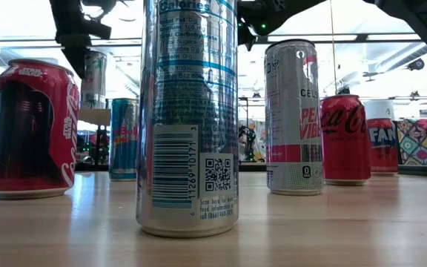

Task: Place canned beverage on shelf
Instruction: Put the white pink soda can on the shelf

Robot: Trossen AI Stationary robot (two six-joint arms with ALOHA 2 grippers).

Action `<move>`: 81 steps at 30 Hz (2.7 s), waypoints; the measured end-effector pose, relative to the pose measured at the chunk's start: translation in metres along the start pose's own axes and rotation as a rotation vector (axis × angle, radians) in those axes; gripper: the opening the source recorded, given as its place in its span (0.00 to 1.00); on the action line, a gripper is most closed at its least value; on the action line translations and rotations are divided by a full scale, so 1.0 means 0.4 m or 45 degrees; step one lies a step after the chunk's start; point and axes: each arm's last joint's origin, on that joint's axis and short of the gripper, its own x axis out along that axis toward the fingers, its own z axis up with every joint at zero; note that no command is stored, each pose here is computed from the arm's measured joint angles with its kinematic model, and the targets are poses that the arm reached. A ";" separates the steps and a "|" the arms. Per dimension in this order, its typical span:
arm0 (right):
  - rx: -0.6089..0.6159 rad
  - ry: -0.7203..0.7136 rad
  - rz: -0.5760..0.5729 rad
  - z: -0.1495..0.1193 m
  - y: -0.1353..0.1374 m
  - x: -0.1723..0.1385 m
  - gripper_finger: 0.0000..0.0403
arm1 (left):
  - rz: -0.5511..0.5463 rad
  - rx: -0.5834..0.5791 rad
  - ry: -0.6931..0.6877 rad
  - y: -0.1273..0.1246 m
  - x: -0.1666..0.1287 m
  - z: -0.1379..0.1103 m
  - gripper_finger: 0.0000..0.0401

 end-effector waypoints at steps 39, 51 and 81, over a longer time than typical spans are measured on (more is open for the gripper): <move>0.005 0.010 0.003 -0.002 0.001 0.000 0.02 | 0.025 -0.096 -0.112 -0.002 0.045 0.075 0.00; 0.006 0.010 0.003 -0.002 0.001 0.000 0.02 | -0.006 -0.138 -0.267 0.011 -0.014 0.042 0.00; 0.007 0.009 0.002 -0.002 0.001 0.000 0.02 | 0.001 -0.112 -0.090 -0.001 0.040 0.030 0.00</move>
